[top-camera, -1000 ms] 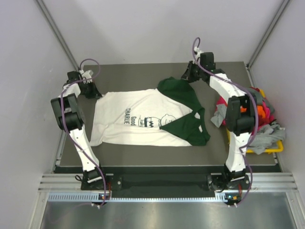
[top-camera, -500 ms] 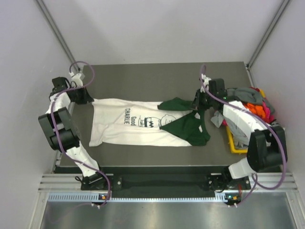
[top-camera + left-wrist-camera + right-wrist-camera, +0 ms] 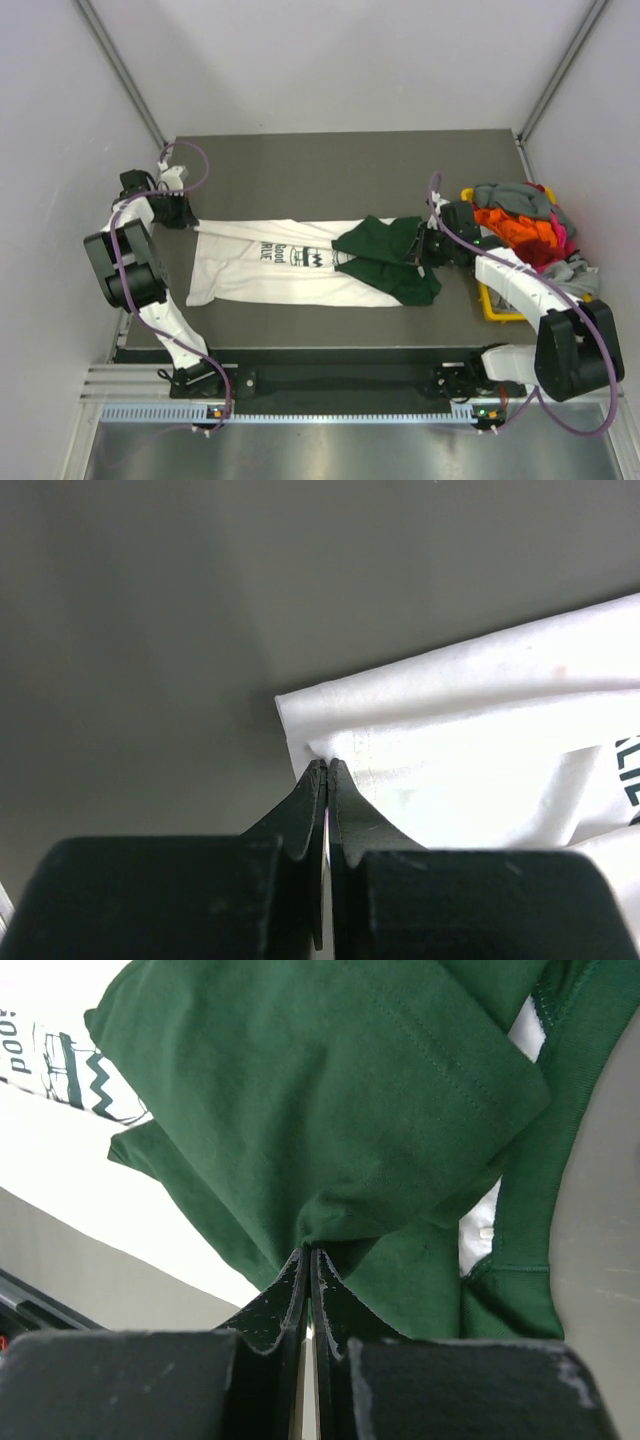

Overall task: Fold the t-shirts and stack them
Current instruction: Fold the tshirt

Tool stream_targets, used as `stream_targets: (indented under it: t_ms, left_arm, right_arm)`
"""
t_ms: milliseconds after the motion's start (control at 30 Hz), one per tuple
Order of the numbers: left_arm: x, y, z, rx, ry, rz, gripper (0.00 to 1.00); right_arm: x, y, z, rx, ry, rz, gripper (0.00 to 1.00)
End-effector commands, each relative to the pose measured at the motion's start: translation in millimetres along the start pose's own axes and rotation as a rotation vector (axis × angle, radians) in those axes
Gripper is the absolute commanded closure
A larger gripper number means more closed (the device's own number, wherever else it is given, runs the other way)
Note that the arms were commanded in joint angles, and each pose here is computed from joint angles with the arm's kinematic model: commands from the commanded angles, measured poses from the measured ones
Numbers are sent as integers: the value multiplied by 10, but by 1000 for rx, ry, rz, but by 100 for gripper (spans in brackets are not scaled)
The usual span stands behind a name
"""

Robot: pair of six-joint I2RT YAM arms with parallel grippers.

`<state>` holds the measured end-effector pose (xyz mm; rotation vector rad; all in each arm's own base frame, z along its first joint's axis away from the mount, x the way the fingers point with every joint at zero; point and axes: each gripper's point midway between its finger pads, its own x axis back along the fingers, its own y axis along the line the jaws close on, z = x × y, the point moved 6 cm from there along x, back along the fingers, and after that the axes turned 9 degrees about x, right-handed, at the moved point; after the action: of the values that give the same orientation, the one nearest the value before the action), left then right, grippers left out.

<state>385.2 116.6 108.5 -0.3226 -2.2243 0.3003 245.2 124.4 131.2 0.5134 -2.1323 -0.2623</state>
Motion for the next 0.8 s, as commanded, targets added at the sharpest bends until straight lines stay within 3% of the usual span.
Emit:
stream_targets:
  t_ms: [0,267,300,333,367,400,433,500,633,667,767]
  left_arm:
    - [104,29,-261,-92,-81,-30,100]
    - [174,-3,-64,-133,-44,-47,100]
    - [159,-7,2,-147,-19,-38,100]
    - [162,-20,32,-156,-3,-24,92]
    - [197,-92,143,-136,52,21,71]
    - [242,-107,162,-181,68,46,49]
    - [317,-133,95,-201,59,65,2]
    - [615,-230,-33,-214,3,145,1]
    - [874,-295,-376,-241,-158,111,1]
    - [842,-309,-415,-251,-176,71,13]
    - [362,-407,-289,-300,-44,-68,37]
  right_arm:
    - [160,87,-190,3,-71,24,100]
    - [-53,-58,254,-95,32,63,100]
    - [-67,-67,269,-99,42,64,94]
    - [-71,-67,236,-98,41,70,86]
    - [-61,-81,248,-94,59,87,76]
    - [-30,-87,215,-89,55,102,53]
    - [27,-83,73,-73,17,132,45]
    - [184,-97,-85,-44,-36,192,30]
    - [397,-65,-607,22,-175,251,24]
    - [316,-155,-666,38,-157,291,24]
    - [131,-320,-904,24,-150,284,25]
